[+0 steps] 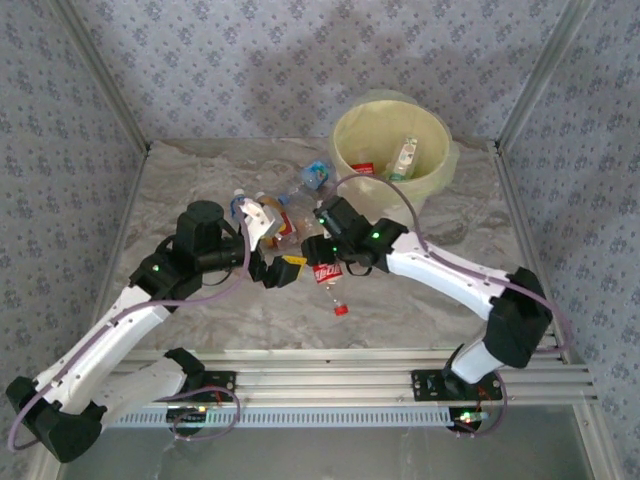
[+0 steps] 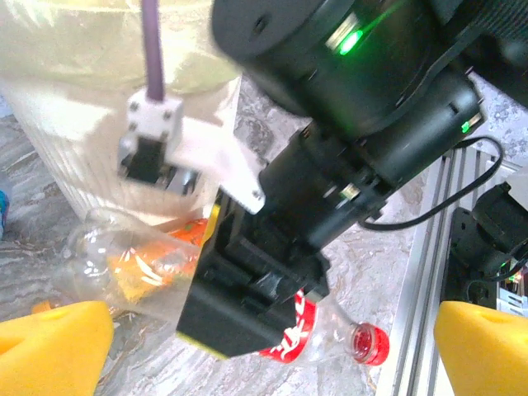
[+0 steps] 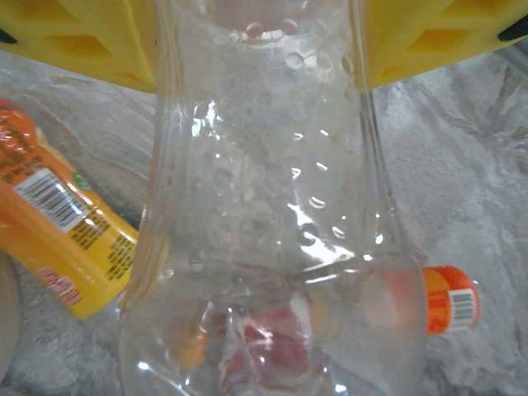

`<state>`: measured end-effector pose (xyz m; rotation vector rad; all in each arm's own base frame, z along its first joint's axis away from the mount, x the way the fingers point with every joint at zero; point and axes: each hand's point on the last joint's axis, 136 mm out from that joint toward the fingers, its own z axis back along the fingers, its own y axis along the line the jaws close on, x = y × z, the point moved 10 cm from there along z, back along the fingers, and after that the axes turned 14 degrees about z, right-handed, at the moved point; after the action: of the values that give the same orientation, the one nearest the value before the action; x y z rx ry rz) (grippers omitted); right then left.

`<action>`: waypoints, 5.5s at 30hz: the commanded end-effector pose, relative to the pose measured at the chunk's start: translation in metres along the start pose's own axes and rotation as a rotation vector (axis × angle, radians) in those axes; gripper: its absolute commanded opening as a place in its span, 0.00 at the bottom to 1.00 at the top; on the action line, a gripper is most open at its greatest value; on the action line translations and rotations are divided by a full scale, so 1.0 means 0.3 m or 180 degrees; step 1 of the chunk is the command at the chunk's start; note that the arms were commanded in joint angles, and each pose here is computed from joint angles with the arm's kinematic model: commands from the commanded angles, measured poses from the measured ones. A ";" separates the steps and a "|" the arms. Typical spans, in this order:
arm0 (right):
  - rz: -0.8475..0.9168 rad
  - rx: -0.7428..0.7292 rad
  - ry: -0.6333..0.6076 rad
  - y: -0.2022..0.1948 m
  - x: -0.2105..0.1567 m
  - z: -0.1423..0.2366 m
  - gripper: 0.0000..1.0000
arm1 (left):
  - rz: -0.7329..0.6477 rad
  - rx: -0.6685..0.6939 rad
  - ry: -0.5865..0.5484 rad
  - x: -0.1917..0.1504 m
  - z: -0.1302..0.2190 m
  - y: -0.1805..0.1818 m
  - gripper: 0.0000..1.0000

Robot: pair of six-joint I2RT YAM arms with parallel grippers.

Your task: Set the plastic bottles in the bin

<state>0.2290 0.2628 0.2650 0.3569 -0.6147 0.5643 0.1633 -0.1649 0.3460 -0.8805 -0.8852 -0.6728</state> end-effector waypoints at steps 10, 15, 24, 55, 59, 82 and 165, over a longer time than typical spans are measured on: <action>0.0180 -0.0045 -0.0674 -0.086 0.108 0.329 0.59 | 0.0147 -0.0206 -0.0382 0.027 0.011 -0.023 1.00; 0.0166 -0.0088 -0.1059 -0.135 0.178 0.439 0.59 | 0.0287 -0.0231 -0.0445 0.028 -0.007 -0.011 1.00; 0.0259 -0.0501 -0.1683 -0.214 0.336 0.596 0.58 | 0.0394 -0.0017 -0.0798 0.028 0.010 0.011 1.00; 0.0176 -0.1315 -0.0959 -0.616 0.571 0.352 0.56 | 0.0239 0.0289 -0.0542 0.017 0.008 0.030 0.99; 0.0139 -0.1202 -0.0711 -0.645 0.539 0.291 0.56 | 0.0235 0.0241 -0.0481 0.013 -0.001 0.030 1.00; -0.0057 -0.1006 -0.0248 -0.682 0.463 0.192 0.76 | 0.0244 0.0259 -0.0304 0.009 -0.025 0.041 1.00; -0.0501 0.0624 -0.1090 -0.258 -0.354 0.569 0.99 | 0.2990 0.3065 0.1633 -0.215 -0.290 0.990 0.82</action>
<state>0.1304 0.0800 0.3200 0.6941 -0.8670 0.4275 0.3972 -0.0878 0.1580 -0.0986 -0.2017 0.3323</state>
